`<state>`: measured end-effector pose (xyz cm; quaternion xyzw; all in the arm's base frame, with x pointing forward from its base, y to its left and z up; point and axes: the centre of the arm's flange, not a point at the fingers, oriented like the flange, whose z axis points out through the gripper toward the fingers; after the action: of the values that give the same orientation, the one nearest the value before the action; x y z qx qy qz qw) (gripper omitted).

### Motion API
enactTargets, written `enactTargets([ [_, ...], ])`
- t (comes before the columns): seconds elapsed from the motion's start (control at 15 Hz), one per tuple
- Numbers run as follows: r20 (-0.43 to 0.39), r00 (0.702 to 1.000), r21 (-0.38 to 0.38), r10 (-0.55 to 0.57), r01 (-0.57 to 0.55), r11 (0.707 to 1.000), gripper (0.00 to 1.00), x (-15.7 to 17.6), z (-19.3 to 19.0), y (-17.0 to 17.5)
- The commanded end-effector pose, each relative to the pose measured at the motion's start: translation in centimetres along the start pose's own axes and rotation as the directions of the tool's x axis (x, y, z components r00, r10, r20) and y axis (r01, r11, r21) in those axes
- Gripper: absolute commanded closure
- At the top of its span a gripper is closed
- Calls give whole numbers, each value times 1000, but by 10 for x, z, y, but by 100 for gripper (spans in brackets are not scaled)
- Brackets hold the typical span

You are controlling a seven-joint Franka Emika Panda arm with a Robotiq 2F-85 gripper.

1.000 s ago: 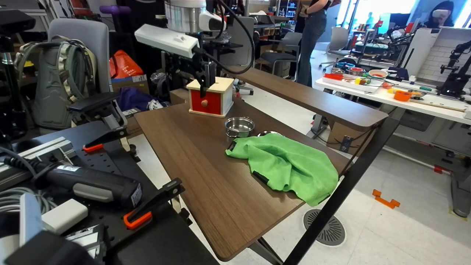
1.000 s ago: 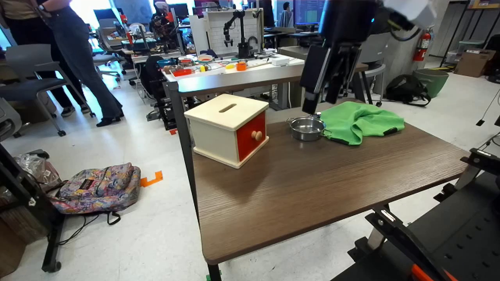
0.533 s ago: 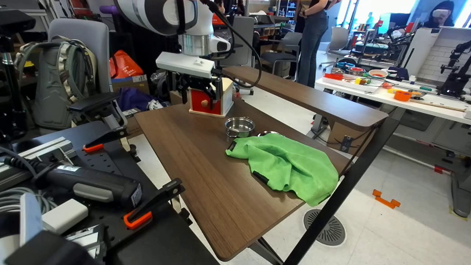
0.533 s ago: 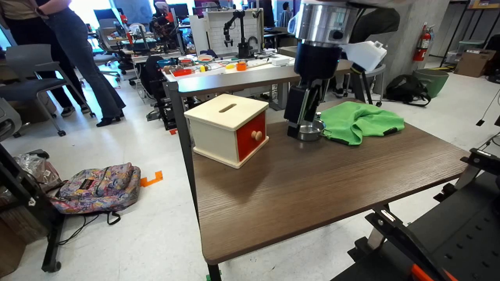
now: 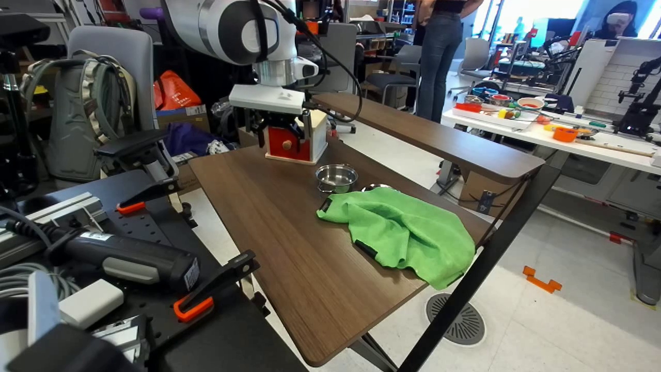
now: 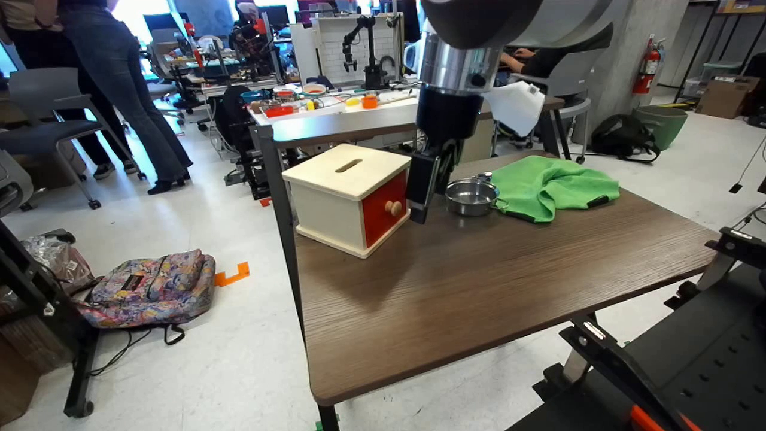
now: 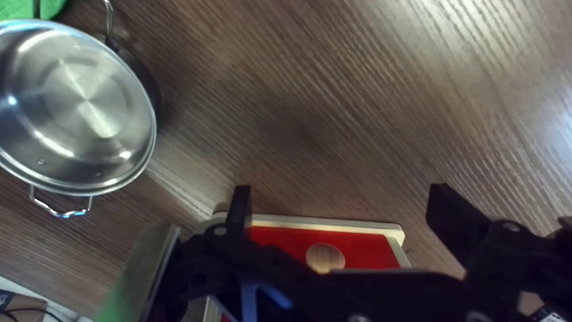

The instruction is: Open the drawer

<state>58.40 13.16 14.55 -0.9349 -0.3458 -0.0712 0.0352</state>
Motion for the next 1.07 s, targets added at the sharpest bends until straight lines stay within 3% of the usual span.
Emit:
enactTargets([
  [0.0, -56, 998, -12, -19, 19, 1000, 0, 16, 12, -2],
  [0.6, -171, 985, -63, 37, -49, 997, 0, 25, 24, -4],
  [0.67, -175, 984, -60, 43, -54, 997, 8, 25, 25, -4],
  [0.73, -177, 983, -58, 48, -59, 997, 26, 25, 26, -5],
  [1.0, -179, 981, -47, 74, -84, 995, 58, 24, 26, -3],
])
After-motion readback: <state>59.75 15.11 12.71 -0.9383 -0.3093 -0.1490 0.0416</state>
